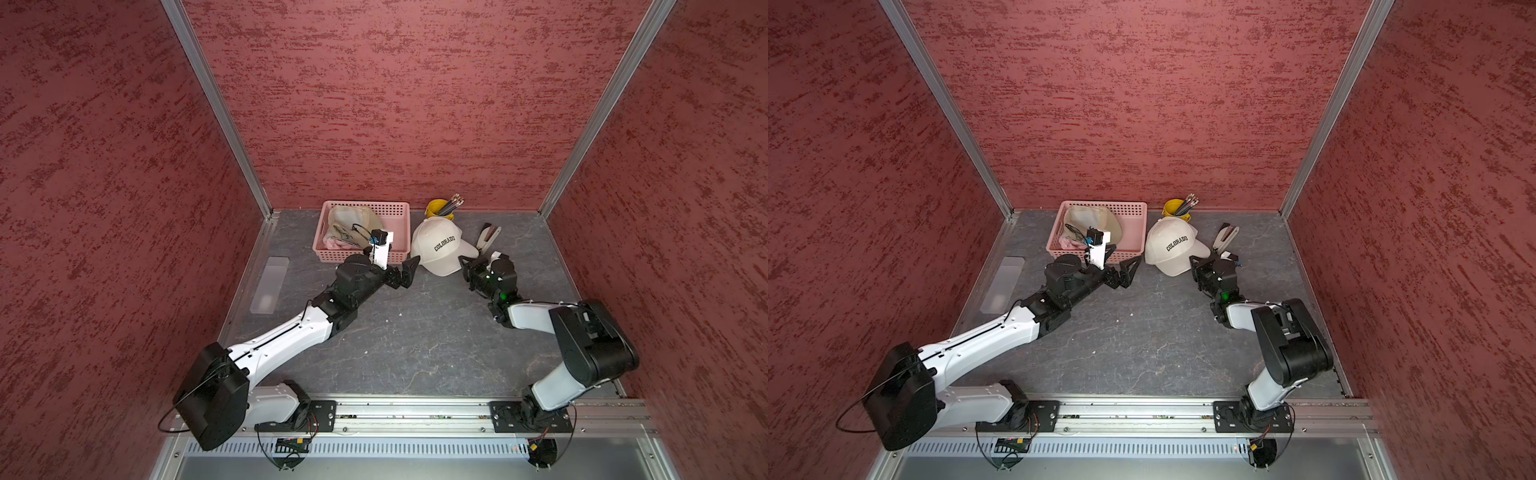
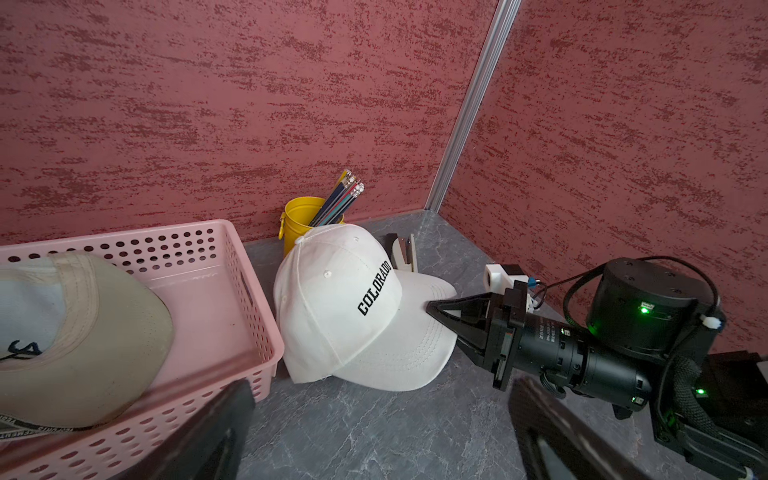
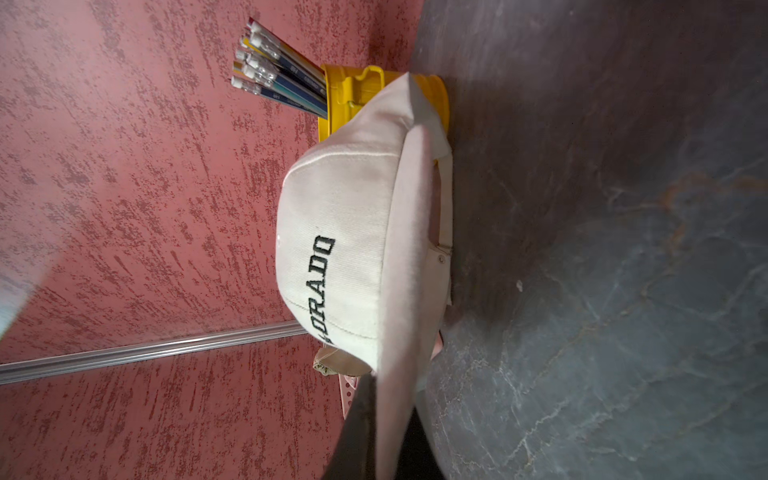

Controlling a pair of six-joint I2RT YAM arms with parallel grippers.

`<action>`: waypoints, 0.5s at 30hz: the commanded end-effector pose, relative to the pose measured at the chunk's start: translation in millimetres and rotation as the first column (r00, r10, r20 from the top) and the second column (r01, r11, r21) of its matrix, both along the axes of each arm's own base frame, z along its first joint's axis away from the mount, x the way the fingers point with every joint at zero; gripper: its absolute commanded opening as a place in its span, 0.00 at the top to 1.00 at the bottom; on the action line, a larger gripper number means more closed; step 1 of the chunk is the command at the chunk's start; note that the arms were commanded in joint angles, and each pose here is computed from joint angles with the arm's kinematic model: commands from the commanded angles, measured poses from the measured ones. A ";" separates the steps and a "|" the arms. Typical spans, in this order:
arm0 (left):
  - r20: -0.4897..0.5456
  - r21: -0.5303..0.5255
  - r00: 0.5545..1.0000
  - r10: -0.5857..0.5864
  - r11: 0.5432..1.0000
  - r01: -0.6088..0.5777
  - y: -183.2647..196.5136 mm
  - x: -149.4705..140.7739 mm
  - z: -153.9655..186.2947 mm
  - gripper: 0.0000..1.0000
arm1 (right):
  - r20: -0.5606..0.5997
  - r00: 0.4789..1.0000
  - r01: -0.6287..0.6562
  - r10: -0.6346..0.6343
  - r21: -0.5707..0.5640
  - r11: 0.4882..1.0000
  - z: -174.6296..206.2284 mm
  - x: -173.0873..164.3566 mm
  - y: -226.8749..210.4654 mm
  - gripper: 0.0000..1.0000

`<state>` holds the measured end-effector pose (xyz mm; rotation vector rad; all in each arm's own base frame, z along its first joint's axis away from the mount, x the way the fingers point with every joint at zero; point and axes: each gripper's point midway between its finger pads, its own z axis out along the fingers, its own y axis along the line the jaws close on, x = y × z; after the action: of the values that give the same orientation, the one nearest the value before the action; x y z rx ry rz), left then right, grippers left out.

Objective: Turn the baseball cap inside out
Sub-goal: Place the baseball cap at the center of the board.

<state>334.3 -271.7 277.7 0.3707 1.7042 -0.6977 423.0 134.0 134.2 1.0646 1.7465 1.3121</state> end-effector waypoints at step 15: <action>0.047 0.008 0.999 0.000 1.000 0.000 7.9 -2.6 9.7 0.00 | -0.012 0.998 0.063 -0.063 -0.002 0.998 -21.6 -24.2 -26.5 0.56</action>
<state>335.0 -267.3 283.0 0.3723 1.6866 -0.6839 403.4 115.7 114.1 1.1161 1.7338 1.2873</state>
